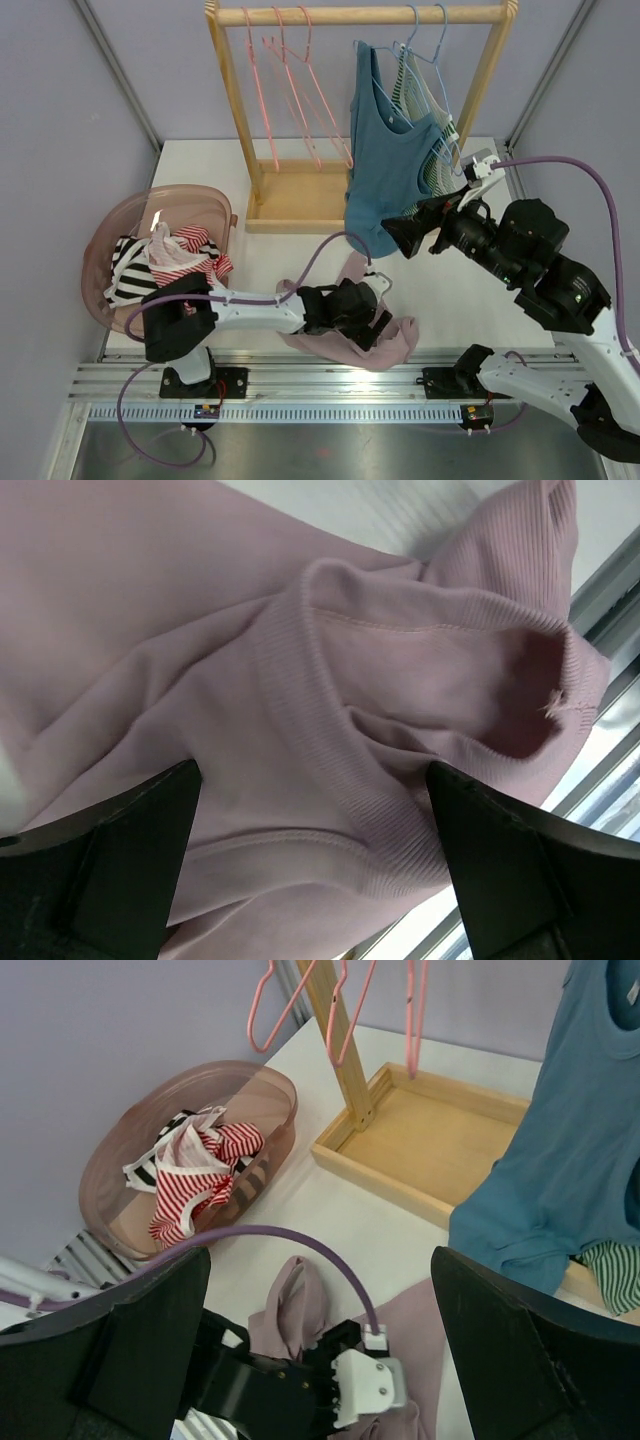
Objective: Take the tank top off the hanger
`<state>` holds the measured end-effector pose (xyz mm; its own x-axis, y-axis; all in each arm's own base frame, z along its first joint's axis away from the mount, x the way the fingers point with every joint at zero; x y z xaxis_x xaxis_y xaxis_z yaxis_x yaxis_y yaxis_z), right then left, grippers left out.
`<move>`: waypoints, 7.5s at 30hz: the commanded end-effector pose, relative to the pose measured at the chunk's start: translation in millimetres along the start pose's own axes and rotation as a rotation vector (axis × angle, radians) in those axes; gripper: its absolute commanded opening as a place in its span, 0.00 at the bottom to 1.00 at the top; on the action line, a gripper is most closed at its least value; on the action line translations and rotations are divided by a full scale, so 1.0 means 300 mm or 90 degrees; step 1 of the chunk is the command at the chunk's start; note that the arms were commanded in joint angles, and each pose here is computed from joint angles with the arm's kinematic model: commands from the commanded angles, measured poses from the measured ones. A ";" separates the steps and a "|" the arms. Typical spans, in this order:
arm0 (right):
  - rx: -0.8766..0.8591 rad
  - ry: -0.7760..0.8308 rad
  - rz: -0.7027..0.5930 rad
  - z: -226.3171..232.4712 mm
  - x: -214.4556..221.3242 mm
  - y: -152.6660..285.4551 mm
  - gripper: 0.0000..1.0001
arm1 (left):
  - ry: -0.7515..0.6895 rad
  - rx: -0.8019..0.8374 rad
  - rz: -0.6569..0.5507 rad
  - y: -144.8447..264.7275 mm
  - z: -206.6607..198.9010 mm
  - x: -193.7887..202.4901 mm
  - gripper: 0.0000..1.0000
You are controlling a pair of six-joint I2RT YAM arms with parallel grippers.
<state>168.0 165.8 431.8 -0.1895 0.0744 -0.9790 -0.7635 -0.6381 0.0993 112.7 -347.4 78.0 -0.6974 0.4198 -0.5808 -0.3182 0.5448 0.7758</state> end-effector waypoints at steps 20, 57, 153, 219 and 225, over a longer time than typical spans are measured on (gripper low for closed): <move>-0.085 -0.022 -0.031 0.051 0.008 0.118 0.99 | 0.035 -0.178 -0.113 0.122 0.038 -0.029 0.00; -0.081 -0.010 -0.043 0.049 -0.003 0.086 0.99 | 0.329 -0.592 -0.508 1.281 0.682 -0.299 0.00; 0.229 0.114 0.091 -0.547 -0.266 -0.634 0.00 | 0.221 -0.045 -0.347 0.789 0.543 -0.142 0.99; -0.226 -0.013 0.063 0.171 -0.139 0.437 0.00 | -0.044 0.026 -0.610 1.032 -0.069 -0.857 0.81; -0.229 -0.008 0.060 0.170 -0.142 0.434 0.00 | -0.041 -0.004 -0.598 0.991 -0.051 -0.850 0.57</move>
<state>45.2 115.5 478.8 -0.3418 -0.0203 -0.9396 -0.4881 -0.8505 0.1960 178.2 -305.6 451.6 -0.1582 -0.1091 -0.9814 -0.6938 0.7195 0.0319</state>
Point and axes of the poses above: each gripper's point midway between its finger pads, its own y axis back along the fingers, its own z axis along the line the jaws close on, x = y × z, the point moved 4 cm from there along y, back along the fingers, and after that the axes turned 6 degrees about y, right-handed, at the moved point
